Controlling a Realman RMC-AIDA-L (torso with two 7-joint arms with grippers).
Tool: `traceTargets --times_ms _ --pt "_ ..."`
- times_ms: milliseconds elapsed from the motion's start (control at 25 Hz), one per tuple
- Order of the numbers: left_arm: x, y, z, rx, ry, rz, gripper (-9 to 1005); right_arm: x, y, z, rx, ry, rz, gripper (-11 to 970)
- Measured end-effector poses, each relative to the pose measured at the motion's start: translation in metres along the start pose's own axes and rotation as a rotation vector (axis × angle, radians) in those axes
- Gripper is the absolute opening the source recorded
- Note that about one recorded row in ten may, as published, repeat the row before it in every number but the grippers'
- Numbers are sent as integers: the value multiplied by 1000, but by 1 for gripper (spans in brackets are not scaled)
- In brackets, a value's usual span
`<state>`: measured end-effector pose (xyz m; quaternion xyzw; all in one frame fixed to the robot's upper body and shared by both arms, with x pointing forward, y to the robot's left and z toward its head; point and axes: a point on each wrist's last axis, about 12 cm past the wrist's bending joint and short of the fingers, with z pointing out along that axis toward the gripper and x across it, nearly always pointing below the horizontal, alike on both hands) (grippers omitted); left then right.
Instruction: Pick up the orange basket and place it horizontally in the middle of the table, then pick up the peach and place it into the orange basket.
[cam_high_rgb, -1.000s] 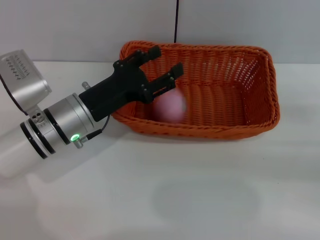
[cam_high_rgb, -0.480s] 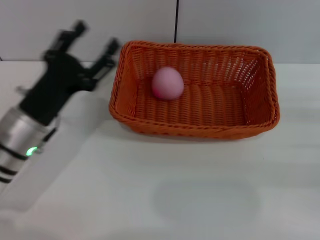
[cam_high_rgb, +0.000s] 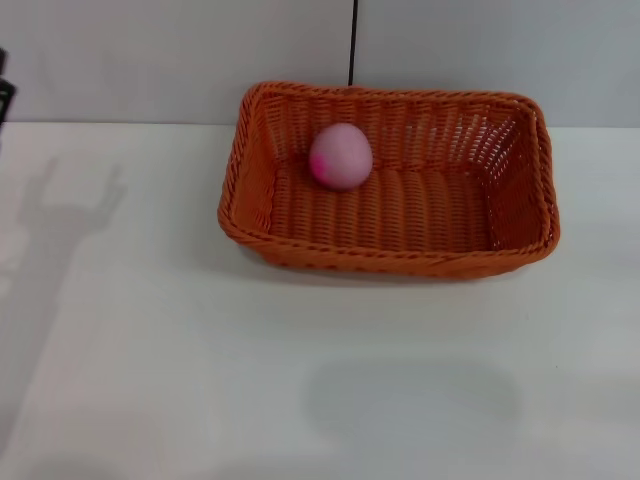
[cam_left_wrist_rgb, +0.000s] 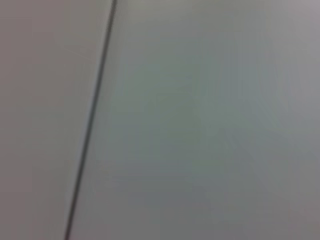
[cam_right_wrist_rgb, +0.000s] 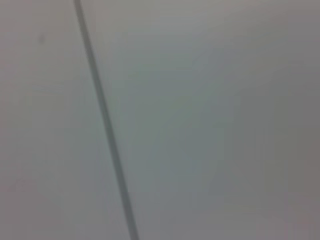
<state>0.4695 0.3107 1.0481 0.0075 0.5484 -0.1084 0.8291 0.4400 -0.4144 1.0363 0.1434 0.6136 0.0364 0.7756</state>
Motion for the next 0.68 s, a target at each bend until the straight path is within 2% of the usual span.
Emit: traceTargets --times_ms 240,440,680 --pt "-2 6 -4 -37 -8 7 846 3 -2 -12 144 -78 -84 484" --pt "-2 6 -5 -41 -3 8 846 1 -2 -17 193 -118 -113 484" --pt "-2 6 -6 -42 -3 8 846 1 -2 -17 197 -121 -113 484"
